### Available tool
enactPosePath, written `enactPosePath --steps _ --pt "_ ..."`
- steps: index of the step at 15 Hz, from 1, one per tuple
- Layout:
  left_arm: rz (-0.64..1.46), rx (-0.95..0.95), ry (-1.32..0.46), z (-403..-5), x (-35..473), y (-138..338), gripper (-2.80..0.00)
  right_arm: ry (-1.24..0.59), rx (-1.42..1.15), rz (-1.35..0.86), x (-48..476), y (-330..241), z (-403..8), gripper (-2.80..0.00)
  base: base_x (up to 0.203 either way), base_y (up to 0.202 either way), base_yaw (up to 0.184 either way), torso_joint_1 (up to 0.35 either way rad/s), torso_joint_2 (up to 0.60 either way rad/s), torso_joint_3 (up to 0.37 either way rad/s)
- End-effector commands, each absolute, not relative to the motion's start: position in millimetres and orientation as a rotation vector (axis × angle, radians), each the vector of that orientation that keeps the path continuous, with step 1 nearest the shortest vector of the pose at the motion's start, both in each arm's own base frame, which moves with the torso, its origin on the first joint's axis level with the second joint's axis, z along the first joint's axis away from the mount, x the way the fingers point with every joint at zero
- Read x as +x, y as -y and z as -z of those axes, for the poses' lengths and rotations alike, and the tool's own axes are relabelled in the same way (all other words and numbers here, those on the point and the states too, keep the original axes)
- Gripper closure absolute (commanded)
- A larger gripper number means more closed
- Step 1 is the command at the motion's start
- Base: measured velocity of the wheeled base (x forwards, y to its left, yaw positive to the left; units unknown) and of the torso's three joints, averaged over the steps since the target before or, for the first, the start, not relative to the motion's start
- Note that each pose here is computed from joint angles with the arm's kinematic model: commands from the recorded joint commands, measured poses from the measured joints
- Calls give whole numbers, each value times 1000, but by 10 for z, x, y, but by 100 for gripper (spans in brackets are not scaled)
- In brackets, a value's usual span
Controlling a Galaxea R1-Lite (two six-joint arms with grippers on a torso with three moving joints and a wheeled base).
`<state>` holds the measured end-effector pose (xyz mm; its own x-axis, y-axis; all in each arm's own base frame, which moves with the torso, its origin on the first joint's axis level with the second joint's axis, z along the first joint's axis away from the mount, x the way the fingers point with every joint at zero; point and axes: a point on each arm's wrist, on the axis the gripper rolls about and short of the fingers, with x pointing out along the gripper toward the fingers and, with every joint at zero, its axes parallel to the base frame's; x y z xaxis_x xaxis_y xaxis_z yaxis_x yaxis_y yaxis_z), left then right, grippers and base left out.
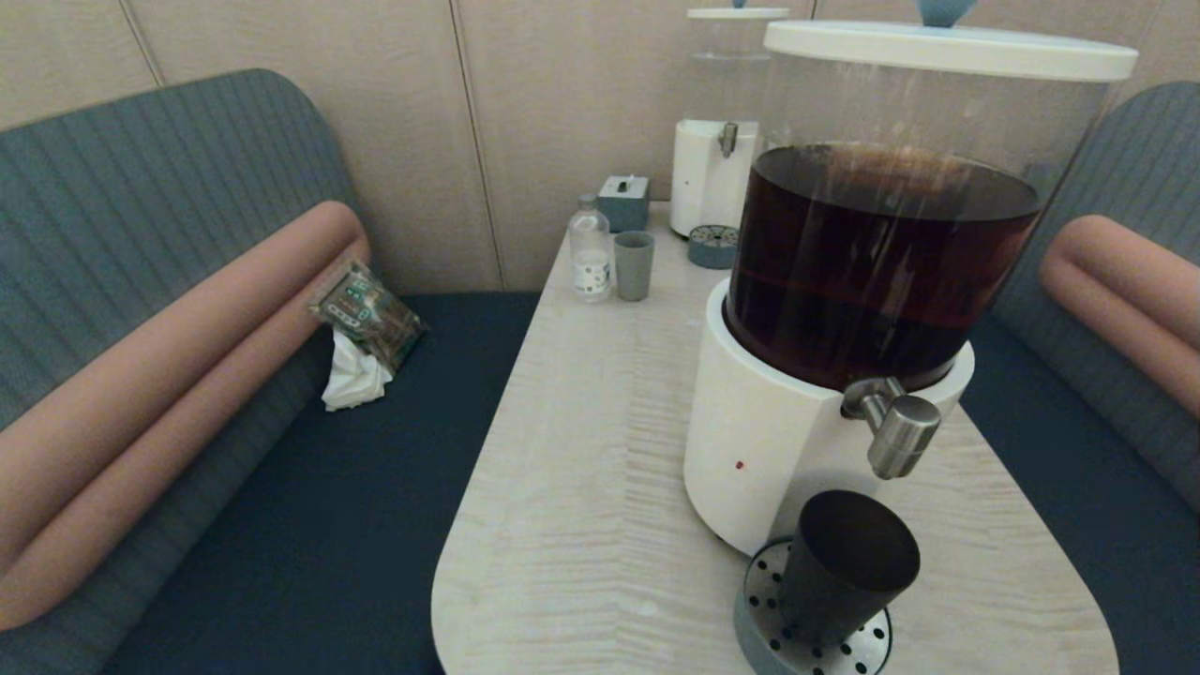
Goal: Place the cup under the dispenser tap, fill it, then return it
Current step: Turn on the faucet
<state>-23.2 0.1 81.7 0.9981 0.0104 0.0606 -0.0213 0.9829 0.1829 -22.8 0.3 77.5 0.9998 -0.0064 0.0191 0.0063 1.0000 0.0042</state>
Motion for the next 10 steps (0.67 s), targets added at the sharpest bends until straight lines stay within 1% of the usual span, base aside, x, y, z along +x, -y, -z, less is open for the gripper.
enactPosePath --steps 1,3,5,7,10 --pt "7 194 60 -819 -231 4 0 14 5 6 -224 -3 -754 0 0 0 0 0 0 0" --pt "18 188 65 -820 -231 7 0 15 5 6 -225 -3 -758 0 0 0 0 0 0 0" --pt "23 103 55 -812 -229 7 0 15 5 6 -225 -3 -758 0 0 0 0 0 0 0" --pt "15 -6 -12 -766 -238 4 0 14 5 6 -224 -3 -755 0 0 0 0 0 0 0" --pt "4 -11 14 -777 -232 2 0 15 5 6 -225 -3 -758 0 0 0 0 0 0 0"
